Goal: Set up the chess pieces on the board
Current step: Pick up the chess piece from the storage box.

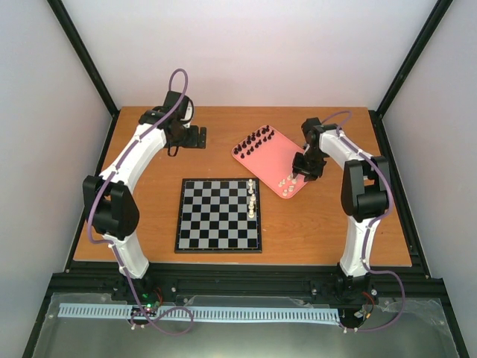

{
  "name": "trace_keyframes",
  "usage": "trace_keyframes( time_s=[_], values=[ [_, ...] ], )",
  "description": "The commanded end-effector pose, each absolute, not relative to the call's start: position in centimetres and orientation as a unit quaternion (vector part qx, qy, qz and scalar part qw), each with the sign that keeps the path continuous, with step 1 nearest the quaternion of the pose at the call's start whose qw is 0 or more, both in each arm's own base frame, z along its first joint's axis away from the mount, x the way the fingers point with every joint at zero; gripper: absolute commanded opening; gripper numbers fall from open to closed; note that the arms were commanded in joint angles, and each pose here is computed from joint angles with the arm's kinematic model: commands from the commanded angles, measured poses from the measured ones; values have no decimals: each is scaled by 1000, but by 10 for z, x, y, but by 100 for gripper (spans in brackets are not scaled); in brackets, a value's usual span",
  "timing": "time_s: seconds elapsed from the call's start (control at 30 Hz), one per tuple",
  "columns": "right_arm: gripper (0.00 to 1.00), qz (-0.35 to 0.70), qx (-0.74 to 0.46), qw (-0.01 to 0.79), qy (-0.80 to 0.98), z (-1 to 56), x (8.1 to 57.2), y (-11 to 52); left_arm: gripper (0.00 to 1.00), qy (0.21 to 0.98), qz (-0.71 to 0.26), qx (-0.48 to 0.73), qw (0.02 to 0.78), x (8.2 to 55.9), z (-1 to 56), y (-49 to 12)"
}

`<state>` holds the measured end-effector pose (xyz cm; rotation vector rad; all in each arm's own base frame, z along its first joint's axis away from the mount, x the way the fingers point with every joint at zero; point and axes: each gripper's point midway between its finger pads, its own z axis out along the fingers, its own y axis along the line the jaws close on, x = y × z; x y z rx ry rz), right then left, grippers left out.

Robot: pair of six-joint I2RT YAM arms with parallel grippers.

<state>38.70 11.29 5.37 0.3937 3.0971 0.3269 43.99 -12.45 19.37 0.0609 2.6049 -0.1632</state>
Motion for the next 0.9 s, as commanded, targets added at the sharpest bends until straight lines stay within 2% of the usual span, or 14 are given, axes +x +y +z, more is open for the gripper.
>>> trace_keyframes(
  time_s=[0.0,0.43,0.87],
  values=[
    [47,108,128,-2,986,47,390,110,100,961,-56,28,270,445,202,-125],
    [47,119,126,-4,985,44,397,116,100,961,-52,27,269,444,201,-123],
    [36,129,131,-8,983,35,403,121,100,961,-43,30,272,442,203,-120]
  ],
)
